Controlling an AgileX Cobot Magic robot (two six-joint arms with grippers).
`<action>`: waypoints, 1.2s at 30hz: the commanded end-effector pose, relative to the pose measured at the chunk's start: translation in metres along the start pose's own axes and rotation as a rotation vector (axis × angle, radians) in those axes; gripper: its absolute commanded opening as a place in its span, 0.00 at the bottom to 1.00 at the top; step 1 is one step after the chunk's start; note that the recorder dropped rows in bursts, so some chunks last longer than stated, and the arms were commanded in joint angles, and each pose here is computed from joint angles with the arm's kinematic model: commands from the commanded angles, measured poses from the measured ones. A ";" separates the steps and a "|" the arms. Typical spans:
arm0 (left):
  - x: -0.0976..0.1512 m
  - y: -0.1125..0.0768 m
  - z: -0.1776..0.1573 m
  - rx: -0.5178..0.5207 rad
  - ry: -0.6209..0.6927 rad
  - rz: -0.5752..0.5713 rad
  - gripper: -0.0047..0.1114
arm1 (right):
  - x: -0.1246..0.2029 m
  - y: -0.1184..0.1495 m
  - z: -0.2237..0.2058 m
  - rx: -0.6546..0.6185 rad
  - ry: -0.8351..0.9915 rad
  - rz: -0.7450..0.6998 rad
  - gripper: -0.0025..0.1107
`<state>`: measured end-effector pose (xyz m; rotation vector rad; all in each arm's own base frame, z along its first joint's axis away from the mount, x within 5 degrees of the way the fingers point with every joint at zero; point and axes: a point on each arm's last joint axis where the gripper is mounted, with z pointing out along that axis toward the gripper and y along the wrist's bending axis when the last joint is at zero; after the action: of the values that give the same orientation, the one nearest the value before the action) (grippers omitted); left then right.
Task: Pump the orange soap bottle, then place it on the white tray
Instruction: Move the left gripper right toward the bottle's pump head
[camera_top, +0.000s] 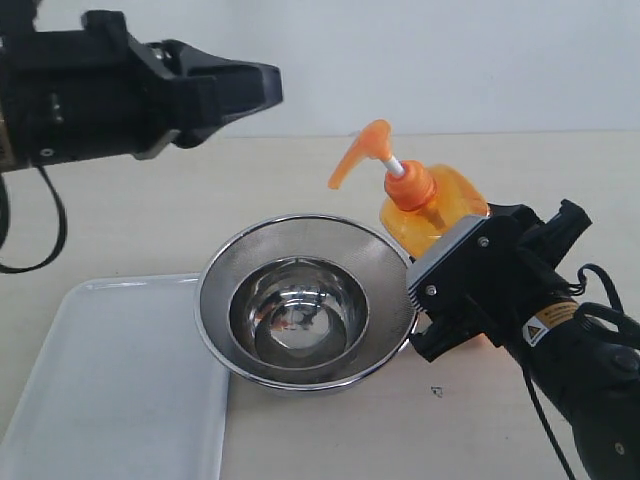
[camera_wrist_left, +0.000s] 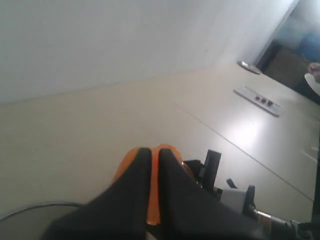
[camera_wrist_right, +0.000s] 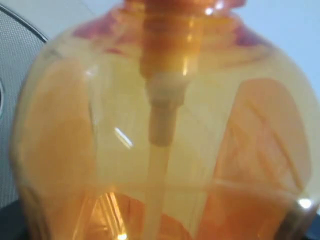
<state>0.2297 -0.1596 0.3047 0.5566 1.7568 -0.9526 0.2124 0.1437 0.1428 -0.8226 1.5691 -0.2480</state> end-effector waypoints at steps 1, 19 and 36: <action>0.000 0.004 0.025 0.085 0.097 0.008 0.08 | -0.007 -0.007 0.000 0.052 -0.063 -0.020 0.02; 0.010 0.023 0.064 0.136 0.201 -0.030 0.08 | -0.012 -0.009 0.011 0.077 -0.011 -0.039 0.02; 0.035 0.031 0.076 0.179 0.294 -0.097 0.08 | -0.015 -0.002 0.011 0.003 -0.042 -0.037 0.02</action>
<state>0.2830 -0.2033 0.2632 0.7199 1.9292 -1.1766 0.2221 0.1469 0.1440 -0.8569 1.6017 -0.3206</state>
